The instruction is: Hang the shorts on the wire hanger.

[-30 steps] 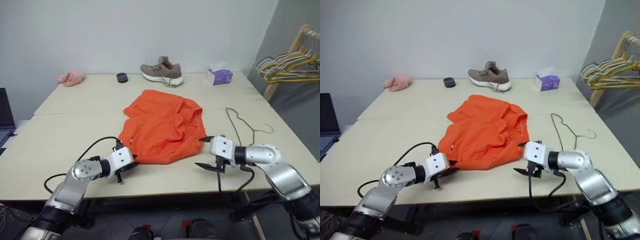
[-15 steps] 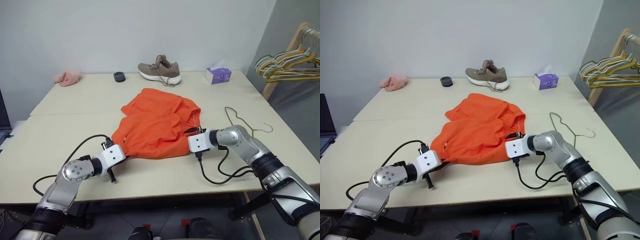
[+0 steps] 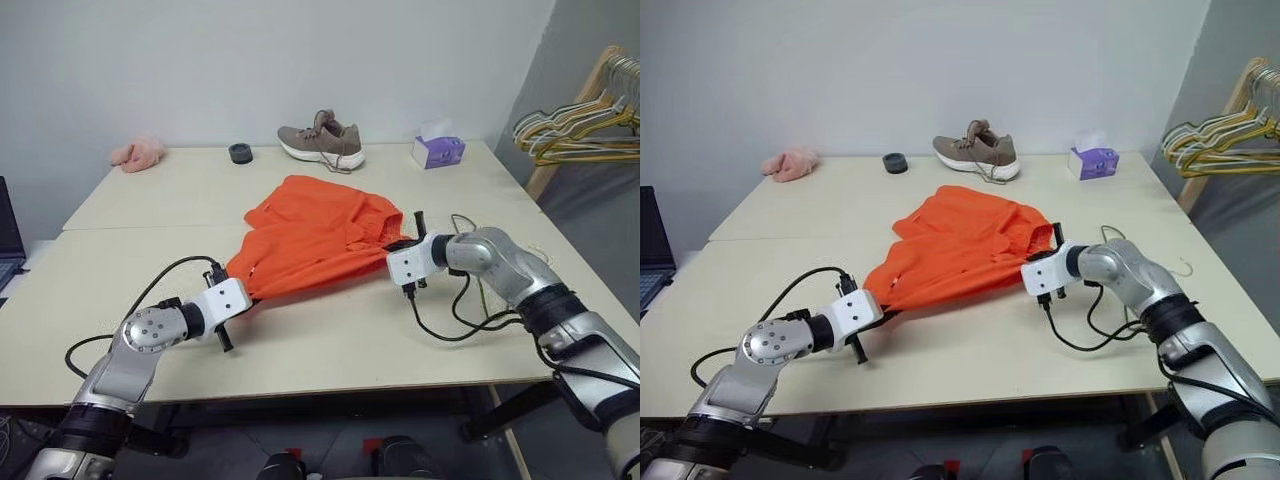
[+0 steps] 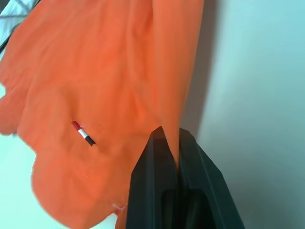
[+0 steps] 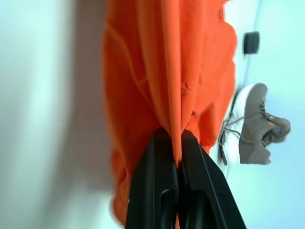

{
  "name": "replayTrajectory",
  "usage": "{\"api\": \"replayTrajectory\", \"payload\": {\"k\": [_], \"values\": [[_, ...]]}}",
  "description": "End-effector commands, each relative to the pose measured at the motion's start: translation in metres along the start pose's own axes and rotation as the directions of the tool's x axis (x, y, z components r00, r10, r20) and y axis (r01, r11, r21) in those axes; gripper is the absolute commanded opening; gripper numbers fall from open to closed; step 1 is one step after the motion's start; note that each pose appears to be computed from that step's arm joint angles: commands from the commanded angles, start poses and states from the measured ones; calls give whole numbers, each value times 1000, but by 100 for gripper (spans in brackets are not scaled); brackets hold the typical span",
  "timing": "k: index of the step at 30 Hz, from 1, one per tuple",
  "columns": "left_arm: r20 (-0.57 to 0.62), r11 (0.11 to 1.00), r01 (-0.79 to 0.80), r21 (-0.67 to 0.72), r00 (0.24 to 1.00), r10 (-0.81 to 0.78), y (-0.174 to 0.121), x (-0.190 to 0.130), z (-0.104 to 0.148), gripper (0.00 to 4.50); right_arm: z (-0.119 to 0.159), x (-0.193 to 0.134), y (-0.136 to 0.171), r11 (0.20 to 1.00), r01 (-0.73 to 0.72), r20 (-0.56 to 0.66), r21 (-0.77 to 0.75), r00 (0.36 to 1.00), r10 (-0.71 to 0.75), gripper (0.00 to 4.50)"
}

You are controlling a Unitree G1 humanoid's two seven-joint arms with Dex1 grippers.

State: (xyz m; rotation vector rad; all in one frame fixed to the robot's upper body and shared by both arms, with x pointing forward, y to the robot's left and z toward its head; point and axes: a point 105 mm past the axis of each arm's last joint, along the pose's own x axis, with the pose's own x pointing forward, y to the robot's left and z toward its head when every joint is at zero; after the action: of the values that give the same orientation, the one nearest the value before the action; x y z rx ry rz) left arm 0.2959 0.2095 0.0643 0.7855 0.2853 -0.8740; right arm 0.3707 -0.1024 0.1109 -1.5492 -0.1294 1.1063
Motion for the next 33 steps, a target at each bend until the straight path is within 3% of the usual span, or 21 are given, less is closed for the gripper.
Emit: {"api": "replayTrajectory", "payload": {"k": [1, 4, 9, 18, 20, 23, 31, 33], "values": [[-42, 978, 197, -63, 979, -200, -29, -19, -3, 0, 2, -24, 9, 998, -42, 4, 40, 999, 42, 4], [-52, 922, 360, -146, 928, -370, -58, -36, 0, 0, 15, -34, 26, 989, -105, 41, 103, 994, 101, 4], [-50, 843, 482, -238, 861, -506, -87, -54, 2, 0, 28, -46, 50, 960, -217, 74, 177, 976, 207, 4], [-69, 873, 426, -237, 889, -453, -88, -50, -7, 0, 44, -49, 64, 920, -313, 134, 235, 948, 289, 4], [-53, 884, 396, -250, 906, -421, -84, -48, -6, 0, 45, -48, 62, 919, -301, 138, 254, 952, 274, 46], [-20, 891, 366, -268, 923, -385, -76, -46, 0, 63, 48, -52, 63, 902, -330, 163, 278, 942, 294, 140], [164, 847, 371, -382, 929, -333, -70, -49, 38, 318, 55, -77, 42, 795, -358, 287, 489, 927, 240, 428], [195, 848, 368, -381, 929, -315, -67, -49, 45, 375, 54, -82, 33, 757, -323, 303, 568, 937, 172, 450]]}}
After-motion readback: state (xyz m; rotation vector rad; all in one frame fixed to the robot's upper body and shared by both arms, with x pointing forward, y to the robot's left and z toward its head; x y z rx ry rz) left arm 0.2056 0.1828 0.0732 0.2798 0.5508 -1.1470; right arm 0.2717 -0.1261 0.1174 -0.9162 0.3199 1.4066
